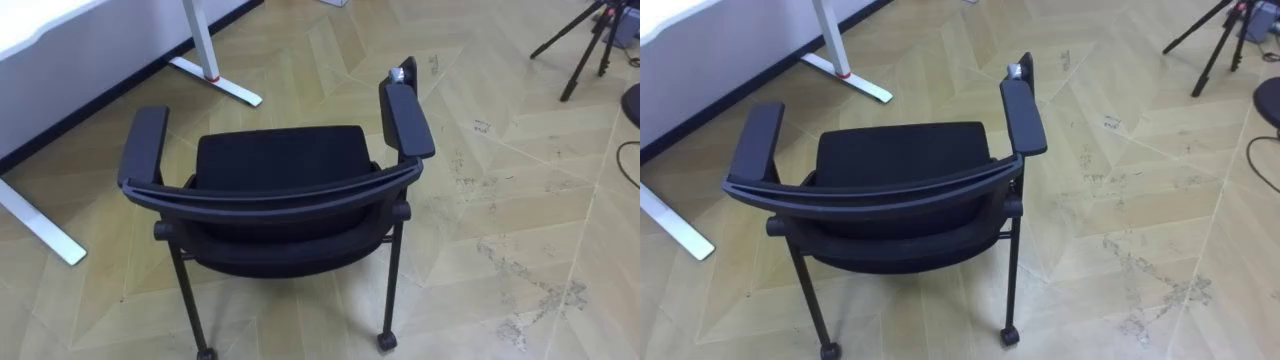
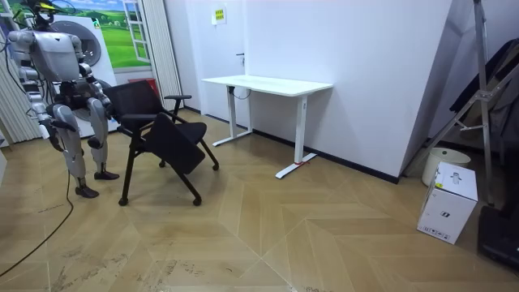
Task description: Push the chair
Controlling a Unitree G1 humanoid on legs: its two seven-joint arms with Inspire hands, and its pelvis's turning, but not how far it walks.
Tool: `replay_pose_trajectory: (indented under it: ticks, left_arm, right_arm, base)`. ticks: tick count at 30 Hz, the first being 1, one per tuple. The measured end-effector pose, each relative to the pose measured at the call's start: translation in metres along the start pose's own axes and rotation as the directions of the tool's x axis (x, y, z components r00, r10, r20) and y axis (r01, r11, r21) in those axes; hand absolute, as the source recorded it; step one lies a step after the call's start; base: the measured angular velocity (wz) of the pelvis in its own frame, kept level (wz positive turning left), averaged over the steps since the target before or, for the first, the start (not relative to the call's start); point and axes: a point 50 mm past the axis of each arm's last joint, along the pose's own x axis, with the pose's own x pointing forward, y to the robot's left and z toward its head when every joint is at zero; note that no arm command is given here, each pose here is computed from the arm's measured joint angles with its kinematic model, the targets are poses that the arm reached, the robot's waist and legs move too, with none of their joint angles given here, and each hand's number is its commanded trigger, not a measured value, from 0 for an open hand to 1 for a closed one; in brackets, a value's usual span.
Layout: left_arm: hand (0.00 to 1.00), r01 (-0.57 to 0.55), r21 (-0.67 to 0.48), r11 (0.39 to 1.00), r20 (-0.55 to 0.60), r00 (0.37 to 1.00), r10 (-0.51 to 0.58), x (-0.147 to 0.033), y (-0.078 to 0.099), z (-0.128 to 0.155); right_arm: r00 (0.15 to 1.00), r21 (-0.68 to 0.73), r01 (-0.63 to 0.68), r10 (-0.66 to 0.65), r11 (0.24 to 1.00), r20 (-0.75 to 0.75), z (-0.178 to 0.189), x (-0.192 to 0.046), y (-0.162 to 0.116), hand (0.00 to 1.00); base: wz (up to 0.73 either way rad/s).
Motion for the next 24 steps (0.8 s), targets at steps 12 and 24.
replay_pose_trajectory:
  ticks: [12, 24]
  left_arm:
    - [0.0, 0.012, 0.024, 1.0, 0.009, 1.0, -0.012, 0.0013, -0.0031, 0.0052]
    - [0.0, 0.01, 0.021, 1.0, 0.007, 1.0, -0.01, 0.0013, -0.0031, 0.0048]
  right_arm:
    - [0.999, 0.022, -0.033, 0.034, 0.999, -0.01, -0.0017, -0.0002, 0.0003, 0.0]
    - [0.999, 0.077, -0.036, 0.038, 0.996, -0.034, -0.0058, -0.0006, -0.0007, 0.0]
  base:
    - [0.0]
    - [0.0]
